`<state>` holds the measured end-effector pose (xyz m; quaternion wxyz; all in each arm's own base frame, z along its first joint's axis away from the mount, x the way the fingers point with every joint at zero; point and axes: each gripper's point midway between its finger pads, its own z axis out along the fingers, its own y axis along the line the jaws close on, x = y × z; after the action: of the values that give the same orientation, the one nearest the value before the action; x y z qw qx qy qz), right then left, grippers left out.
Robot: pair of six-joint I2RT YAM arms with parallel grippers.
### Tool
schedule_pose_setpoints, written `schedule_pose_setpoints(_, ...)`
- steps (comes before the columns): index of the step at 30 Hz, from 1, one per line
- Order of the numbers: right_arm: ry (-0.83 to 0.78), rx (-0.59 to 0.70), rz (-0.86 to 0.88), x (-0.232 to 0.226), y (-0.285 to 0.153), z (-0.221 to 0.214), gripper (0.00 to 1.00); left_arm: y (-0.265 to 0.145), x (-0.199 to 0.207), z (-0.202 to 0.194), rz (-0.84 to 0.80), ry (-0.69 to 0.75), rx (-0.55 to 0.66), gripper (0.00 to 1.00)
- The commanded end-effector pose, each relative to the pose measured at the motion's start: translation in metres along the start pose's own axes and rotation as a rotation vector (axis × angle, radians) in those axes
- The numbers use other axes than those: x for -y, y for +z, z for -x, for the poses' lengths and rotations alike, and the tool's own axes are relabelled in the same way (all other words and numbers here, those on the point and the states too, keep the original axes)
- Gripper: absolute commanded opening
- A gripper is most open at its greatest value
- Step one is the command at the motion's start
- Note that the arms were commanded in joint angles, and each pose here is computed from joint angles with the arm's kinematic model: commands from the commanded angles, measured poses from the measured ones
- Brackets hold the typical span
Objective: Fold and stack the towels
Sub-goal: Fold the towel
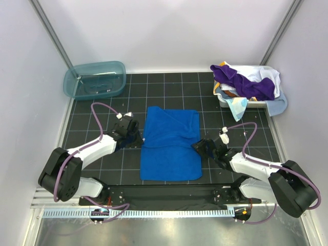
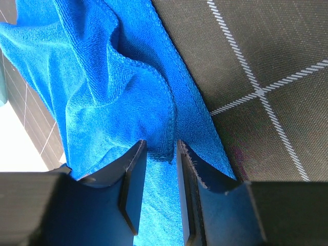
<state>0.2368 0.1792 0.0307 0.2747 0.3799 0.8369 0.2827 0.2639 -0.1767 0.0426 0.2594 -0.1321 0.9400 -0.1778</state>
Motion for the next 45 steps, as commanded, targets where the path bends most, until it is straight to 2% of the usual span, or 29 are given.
schedule_pose_setpoints(1,0.023,0.04,0.046,-0.016,0.001,0.008,0.36,-0.006,0.011,0.011,-0.035,0.02,0.035,0.0)
schedule_pose_setpoints(7,0.024,0.04,0.043,-0.017,0.004,0.008,0.31,-0.006,0.011,0.012,-0.035,0.019,0.034,0.0)
schedule_pose_setpoints(11,0.015,0.048,0.053,-0.023,0.001,0.01,0.17,-0.009,0.013,0.015,-0.039,0.023,0.042,0.0)
schedule_pose_setpoints(17,-0.023,0.08,0.067,-0.039,-0.009,0.021,0.05,-0.017,0.021,0.023,-0.053,0.033,0.058,0.0)
schedule_pose_setpoints(19,-0.065,0.08,0.04,-0.037,-0.013,0.022,0.03,-0.021,0.023,0.028,-0.051,0.035,0.071,0.0)
schedule_pose_setpoints(23,-0.133,0.122,0.063,-0.065,-0.025,0.039,0.01,-0.034,0.039,0.053,-0.066,0.031,0.133,0.0)
schedule_pose_setpoints(26,-0.212,0.173,0.046,-0.087,-0.031,0.066,0.01,-0.046,0.061,0.087,-0.097,0.016,0.206,0.0)
schedule_pose_setpoints(27,-0.235,0.176,0.033,-0.09,-0.033,0.073,0.01,-0.056,0.075,0.111,-0.125,0.003,0.256,0.0)
schedule_pose_setpoints(30,-0.31,0.229,0.02,-0.119,-0.031,0.117,0.01,-0.055,0.089,0.146,-0.126,-0.009,0.312,0.0)
schedule_pose_setpoints(31,-0.341,0.237,0.057,-0.146,-0.037,0.129,0.01,-0.065,0.103,0.173,-0.151,-0.005,0.367,0.0)
schedule_pose_setpoints(33,-0.425,0.242,0.013,-0.153,-0.023,0.152,0.01,-0.056,0.112,0.199,-0.14,-0.004,0.394,0.0)
schedule_pose_setpoints(34,-0.452,0.259,0.066,-0.182,-0.029,0.163,0.01,-0.071,0.128,0.23,-0.174,-0.009,0.456,0.0)
schedule_pose_setpoints(35,-0.5,0.254,0.038,-0.183,-0.015,0.17,0.01,-0.07,0.132,0.241,-0.172,0.004,0.473,0.0)
schedule_pose_setpoints(36,-0.525,0.262,0.039,-0.191,-0.012,0.178,0.01,-0.052,0.132,0.249,-0.153,0.012,0.46,0.0)
schedule_pose_setpoints(37,-0.539,0.3,0.078,-0.216,-0.019,0.193,0.01,-0.052,0.138,0.263,-0.163,0.016,0.484,0.0)
schedule_pose_setpoints(39,-0.602,0.297,0.048,-0.222,0.002,0.205,0.01,-0.06,0.152,0.299,-0.184,0.028,0.545,0.0)
schedule_pose_setpoints(40,-0.615,0.331,0.077,-0.243,0.0,0.218,0.01,-0.038,0.151,0.303,-0.168,0.035,0.526,0.0)
schedule_pose_setpoints(41,-0.624,0.336,0.079,-0.249,0.004,0.227,0.01,-0.048,0.157,0.326,-0.185,0.032,0.57,0.0)
schedule_pose_setpoints(42,-0.654,0.313,0.044,-0.243,0.025,0.23,0.01,-0.045,0.158,0.334,-0.191,0.033,0.574,0.0)
schedule_pose_setpoints(43,-0.662,0.347,0.073,-0.264,0.021,0.243,0.01,-0.023,0.153,0.336,-0.173,0.031,0.553,0.0)
schedule_pose_setpoints(45,-0.679,0.356,0.073,-0.27,0.031,0.258,0.01,-0.025,0.156,0.362,-0.19,0.03,0.593,0.0)
